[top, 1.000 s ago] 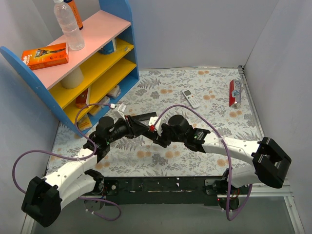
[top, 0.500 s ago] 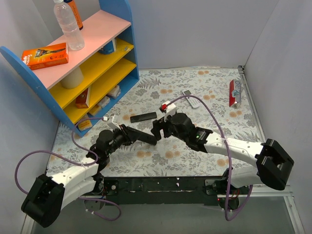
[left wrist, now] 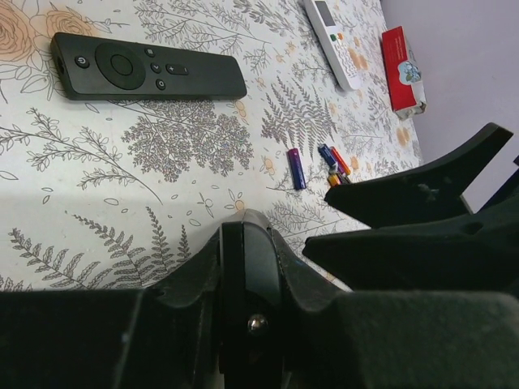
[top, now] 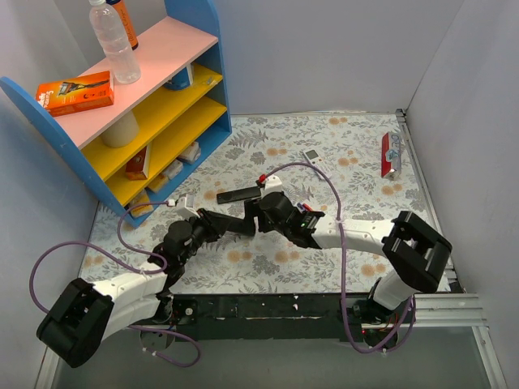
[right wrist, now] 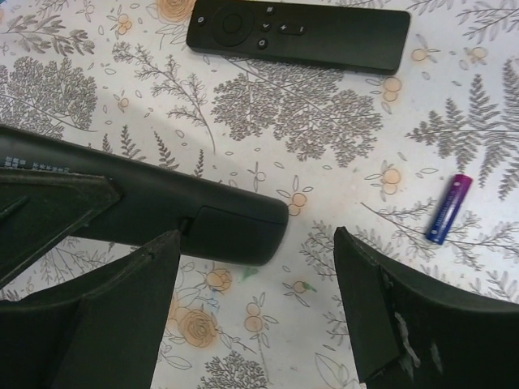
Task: Load the batteries into the remote control
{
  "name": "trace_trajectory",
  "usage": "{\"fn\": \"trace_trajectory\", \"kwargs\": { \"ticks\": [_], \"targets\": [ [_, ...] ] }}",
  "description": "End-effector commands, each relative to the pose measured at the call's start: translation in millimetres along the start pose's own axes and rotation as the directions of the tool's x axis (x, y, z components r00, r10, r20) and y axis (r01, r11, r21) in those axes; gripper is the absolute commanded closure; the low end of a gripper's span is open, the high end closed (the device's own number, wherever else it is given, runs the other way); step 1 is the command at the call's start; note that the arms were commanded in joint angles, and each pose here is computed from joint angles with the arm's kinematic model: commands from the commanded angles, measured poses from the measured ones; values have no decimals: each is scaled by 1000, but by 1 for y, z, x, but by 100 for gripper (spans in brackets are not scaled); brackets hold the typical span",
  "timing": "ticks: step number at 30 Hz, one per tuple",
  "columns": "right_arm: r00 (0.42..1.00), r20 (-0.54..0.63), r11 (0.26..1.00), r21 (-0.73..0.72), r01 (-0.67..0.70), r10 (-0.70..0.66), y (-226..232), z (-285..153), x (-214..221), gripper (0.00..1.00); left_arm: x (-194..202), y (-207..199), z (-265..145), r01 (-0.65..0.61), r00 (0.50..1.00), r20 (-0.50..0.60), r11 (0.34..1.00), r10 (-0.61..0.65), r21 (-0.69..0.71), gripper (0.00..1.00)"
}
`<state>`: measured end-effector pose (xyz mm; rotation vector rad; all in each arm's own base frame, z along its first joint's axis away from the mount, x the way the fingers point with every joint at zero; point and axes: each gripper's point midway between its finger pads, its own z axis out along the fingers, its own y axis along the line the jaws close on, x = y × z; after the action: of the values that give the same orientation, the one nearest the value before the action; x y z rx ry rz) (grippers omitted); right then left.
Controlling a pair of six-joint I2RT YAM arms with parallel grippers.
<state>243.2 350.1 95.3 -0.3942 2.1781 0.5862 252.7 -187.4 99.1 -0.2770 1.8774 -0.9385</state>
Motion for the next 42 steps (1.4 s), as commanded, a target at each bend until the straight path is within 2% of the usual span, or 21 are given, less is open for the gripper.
{"fn": "trace_trajectory", "kwargs": {
  "ticks": [1, 11, 17, 25, 35, 42],
  "targets": [
    [997, 40, 998, -25, -66, 67, 22, 7, -15, 19, -10, 3, 6, -13, 999, 36, 998, 15, -55, 100],
    [995, 46, 997, -11, -83, 83, 23, 20, -8, 24, -5, 5, 6, -1, 1000, 8, 995, 2, -98, 100],
    [991, 81, 994, -32, -101, 103, 29, 20, -18, 27, -4, 4, 7, -1, 1000, -4, 994, 0, -107, 100],
    [994, 47, 995, -11, -101, 101, 24, 25, -5, 29, -4, 3, 7, 2, 1000, -2, 994, -3, -114, 100],
    [995, 25, 995, 17, -95, 95, 14, 32, 7, 41, -1, 0, 8, -1, 1000, -15, 993, 0, -114, 100],
    [997, -2, 997, 28, -72, 73, 11, 37, 14, 45, -1, -3, 9, -1, 1000, -20, 994, -1, -109, 100]
  ]
}}
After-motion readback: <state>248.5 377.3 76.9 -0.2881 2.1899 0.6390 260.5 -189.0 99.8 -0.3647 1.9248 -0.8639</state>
